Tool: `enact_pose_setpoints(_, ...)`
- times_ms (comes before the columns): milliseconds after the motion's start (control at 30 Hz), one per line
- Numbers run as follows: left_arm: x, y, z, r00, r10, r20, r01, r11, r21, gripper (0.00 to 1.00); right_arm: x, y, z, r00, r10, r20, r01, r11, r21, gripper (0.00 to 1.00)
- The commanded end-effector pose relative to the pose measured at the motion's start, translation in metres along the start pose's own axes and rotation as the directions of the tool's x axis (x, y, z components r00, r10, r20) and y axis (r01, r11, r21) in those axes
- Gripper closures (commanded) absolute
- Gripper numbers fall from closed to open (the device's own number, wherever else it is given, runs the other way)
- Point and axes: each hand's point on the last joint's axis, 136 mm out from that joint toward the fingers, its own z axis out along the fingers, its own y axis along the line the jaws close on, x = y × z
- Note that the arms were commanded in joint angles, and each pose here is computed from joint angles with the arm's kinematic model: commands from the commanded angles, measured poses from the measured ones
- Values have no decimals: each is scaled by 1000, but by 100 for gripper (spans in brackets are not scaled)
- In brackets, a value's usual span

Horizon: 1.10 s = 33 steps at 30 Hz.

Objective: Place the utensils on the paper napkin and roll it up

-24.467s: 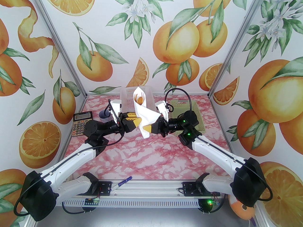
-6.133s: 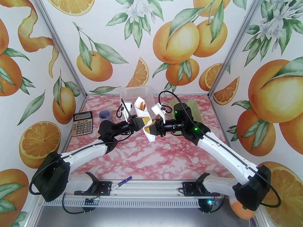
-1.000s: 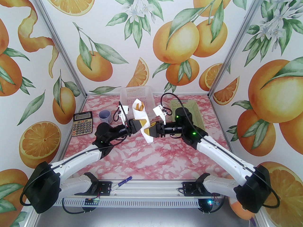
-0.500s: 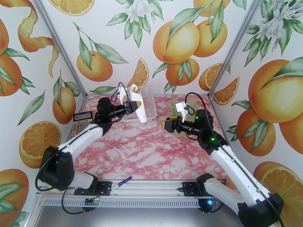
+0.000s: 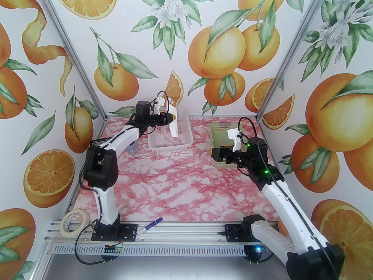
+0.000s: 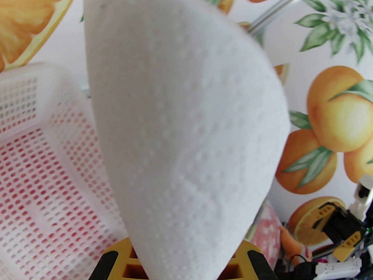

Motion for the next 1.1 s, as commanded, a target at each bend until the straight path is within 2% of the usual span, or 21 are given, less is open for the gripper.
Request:
enact_pose_setpoints(0, -3, 18, 11, 999, 5, -43, -8, 998, -57, 100, 7, -13, 4, 1000, 11, -22, -10, 999, 40, 22)
enact_pose_setpoints(233, 10, 60, 42, 991, -83, -108, 67, 988, -138, 100, 11, -19, 11, 999, 35, -37, -34, 999, 42, 21)
enact_pose_setpoints(467, 40, 91, 69, 971, -174, -164, 138, 968, -209, 100, 13, -25, 17, 997, 49, -56, -46, 998, 47, 21)
enact_pose_setpoints(1067, 95, 122, 113, 899, -403, -174, 358, 902, -243, 100, 19, -27, 21, 995, 66, -74, -63, 997, 40, 21)
